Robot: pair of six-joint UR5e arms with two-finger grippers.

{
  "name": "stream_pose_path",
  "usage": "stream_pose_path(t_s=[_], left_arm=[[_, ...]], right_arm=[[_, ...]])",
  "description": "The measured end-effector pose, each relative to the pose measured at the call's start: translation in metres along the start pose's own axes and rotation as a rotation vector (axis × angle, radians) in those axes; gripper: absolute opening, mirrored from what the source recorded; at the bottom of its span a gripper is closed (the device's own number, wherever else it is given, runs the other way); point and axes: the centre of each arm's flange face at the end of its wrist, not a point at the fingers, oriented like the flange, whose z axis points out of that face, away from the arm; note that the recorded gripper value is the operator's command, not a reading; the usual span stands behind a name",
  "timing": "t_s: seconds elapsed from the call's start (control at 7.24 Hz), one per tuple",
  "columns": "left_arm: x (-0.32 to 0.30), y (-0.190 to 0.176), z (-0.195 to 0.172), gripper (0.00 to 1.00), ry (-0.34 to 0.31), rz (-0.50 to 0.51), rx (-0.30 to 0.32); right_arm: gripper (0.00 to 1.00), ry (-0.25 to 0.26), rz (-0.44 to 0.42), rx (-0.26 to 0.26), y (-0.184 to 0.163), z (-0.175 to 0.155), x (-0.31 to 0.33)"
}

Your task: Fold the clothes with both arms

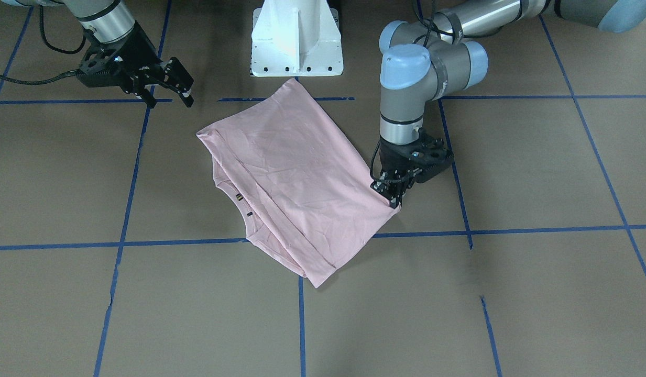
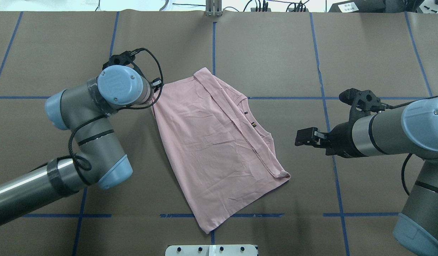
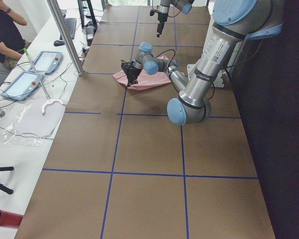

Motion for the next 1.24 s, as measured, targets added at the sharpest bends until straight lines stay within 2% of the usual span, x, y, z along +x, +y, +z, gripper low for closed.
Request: stream_pose_path(t_s=[0.28,0.55,0.83,0.97,1.1,1.24], left_arm=[[0.053,-0.037,0.05,0.0,0.091,0.065,0.069],[0.1,-0.05,0.067,0.0,0.166,0.118,0.145],[0.112,-0.056,0.076,0.25,0.17,0.156,0.192],[0.11,-0.063,0.078,0.26,0.164,0.161,0.203],[0.108,-0.073,0.08,0.99,0.156,0.158,0.213],[0.106,-0.081,0.081,1.0,0.151,0.158,0.219]], right_arm=[[1.0,0.0,0.006,0.012,-0.005,-0.002,0.001],[1.0,-0.01,0.006,0.02,-0.008,-0.005,-0.002],[1.0,-0.019,0.004,0.026,-0.01,-0.007,-0.007],[1.0,-0.024,0.003,0.032,-0.012,-0.006,-0.011],[1.0,-0.024,0.003,0.037,-0.014,-0.002,-0.014],[1.0,-0.021,0.003,0.039,-0.015,0.002,-0.016]])
